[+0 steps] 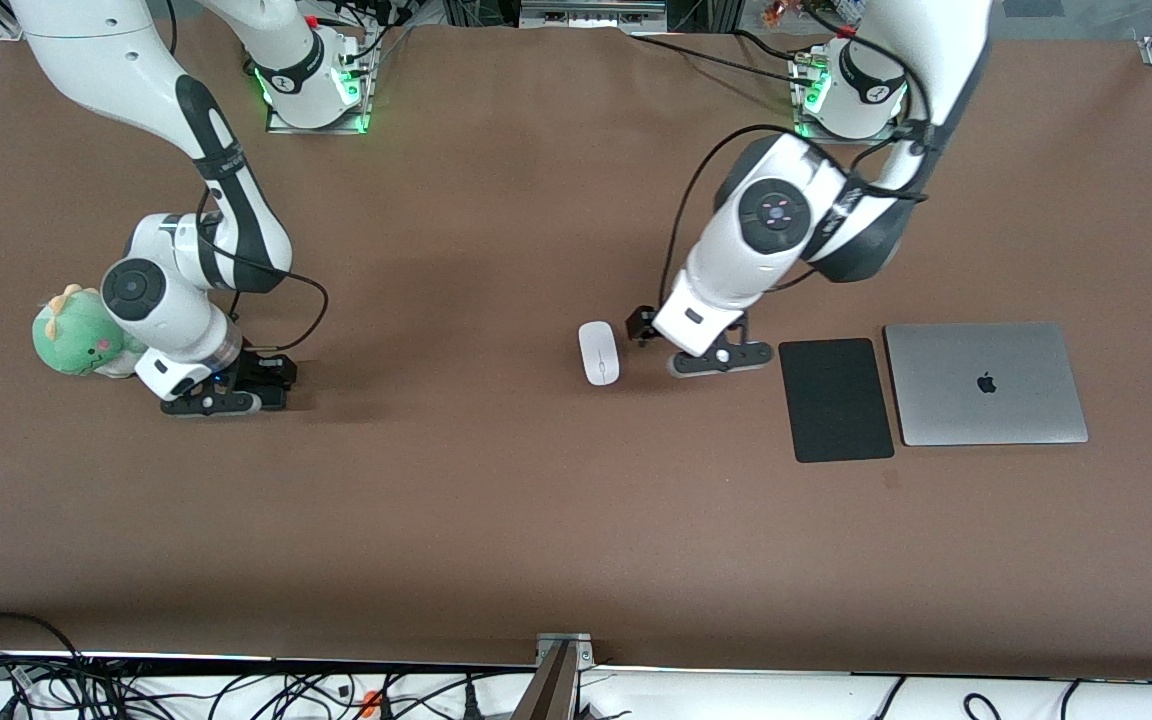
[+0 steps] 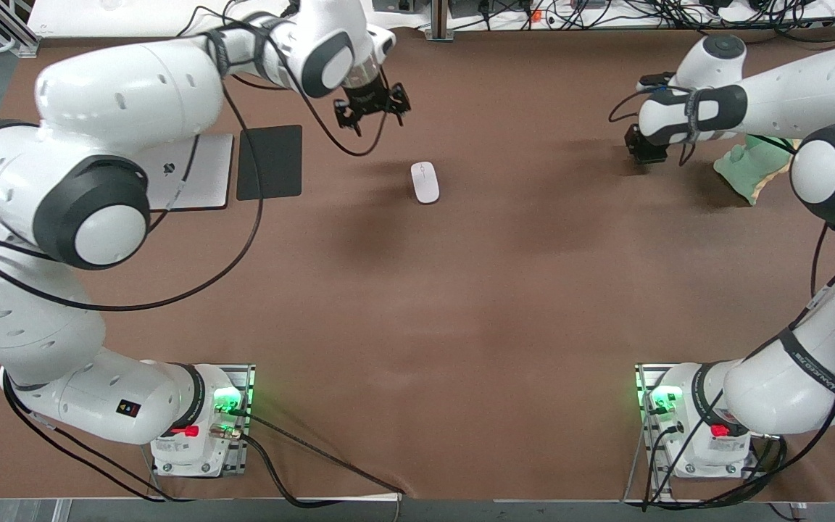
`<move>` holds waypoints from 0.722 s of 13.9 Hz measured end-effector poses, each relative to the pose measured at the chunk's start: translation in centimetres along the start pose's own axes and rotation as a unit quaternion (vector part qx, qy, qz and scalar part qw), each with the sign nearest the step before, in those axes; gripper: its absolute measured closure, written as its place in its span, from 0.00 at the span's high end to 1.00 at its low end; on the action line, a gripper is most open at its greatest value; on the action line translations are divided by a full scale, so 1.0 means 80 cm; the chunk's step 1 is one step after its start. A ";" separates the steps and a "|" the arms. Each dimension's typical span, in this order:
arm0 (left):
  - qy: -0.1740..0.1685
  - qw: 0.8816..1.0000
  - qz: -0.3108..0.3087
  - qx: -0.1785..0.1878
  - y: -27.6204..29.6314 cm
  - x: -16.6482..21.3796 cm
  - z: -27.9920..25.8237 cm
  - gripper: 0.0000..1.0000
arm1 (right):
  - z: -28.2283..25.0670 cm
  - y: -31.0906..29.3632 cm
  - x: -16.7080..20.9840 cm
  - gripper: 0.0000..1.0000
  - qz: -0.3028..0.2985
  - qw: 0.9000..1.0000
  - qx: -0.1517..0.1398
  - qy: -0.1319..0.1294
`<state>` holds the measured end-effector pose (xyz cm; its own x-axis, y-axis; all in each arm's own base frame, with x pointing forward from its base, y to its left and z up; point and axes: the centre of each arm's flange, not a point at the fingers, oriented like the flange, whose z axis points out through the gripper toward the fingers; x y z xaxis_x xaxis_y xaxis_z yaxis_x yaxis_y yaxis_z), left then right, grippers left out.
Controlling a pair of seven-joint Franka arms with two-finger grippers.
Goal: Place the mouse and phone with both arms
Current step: 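Carry the phone toward the plush toy while the left gripper reaches the mouse, then lower the phone beside the plush toy while the left gripper grasps the mouse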
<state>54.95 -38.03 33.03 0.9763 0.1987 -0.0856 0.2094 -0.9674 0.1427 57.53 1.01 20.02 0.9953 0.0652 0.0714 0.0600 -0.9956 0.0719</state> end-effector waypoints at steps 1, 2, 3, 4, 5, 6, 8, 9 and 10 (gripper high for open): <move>-0.004 1.000 -0.008 0.004 0.014 -0.014 0.024 1.00 | 0.004 0.012 -0.009 0.81 0.005 1.000 -0.001 0.008; -0.003 1.000 -0.012 0.013 0.028 -0.029 0.051 1.00 | 0.007 0.022 -0.018 0.81 0.006 1.000 -0.002 0.016; 0.003 1.000 -0.013 0.025 0.041 -0.046 0.080 1.00 | 0.012 0.031 -0.026 0.81 0.005 1.000 -0.003 0.022; 0.009 0.999 -0.011 0.035 0.052 -0.061 0.107 1.00 | 0.016 0.039 -0.034 0.81 0.004 1.000 -0.004 0.028; 0.012 0.999 -0.010 0.041 0.060 -0.072 0.130 1.00 | 0.020 0.048 -0.040 0.81 0.005 1.000 -0.006 0.031; 0.013 0.999 -0.009 0.044 0.067 -0.077 0.146 1.00 | 0.022 0.053 -0.043 0.81 0.006 0.999 -0.006 0.032; 0.016 0.999 -0.009 0.047 0.073 -0.071 0.164 1.00 | 0.023 0.058 -0.045 0.81 0.007 0.999 -0.007 0.035; 0.019 0.999 -0.010 0.048 0.077 -0.065 0.171 1.00 | 0.024 0.060 -0.047 0.81 0.008 0.999 -0.008 0.037; 0.023 0.998 -0.011 0.049 0.079 -0.060 0.178 1.00 | 0.025 0.062 -0.048 0.81 0.010 0.999 -0.008 0.038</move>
<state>50.84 -47.36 20.34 0.9735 0.2250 -0.0417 0.2267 -0.9730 0.0433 54.12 -4.32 18.14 0.9876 0.0517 0.1484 0.0392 -0.9955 0.0861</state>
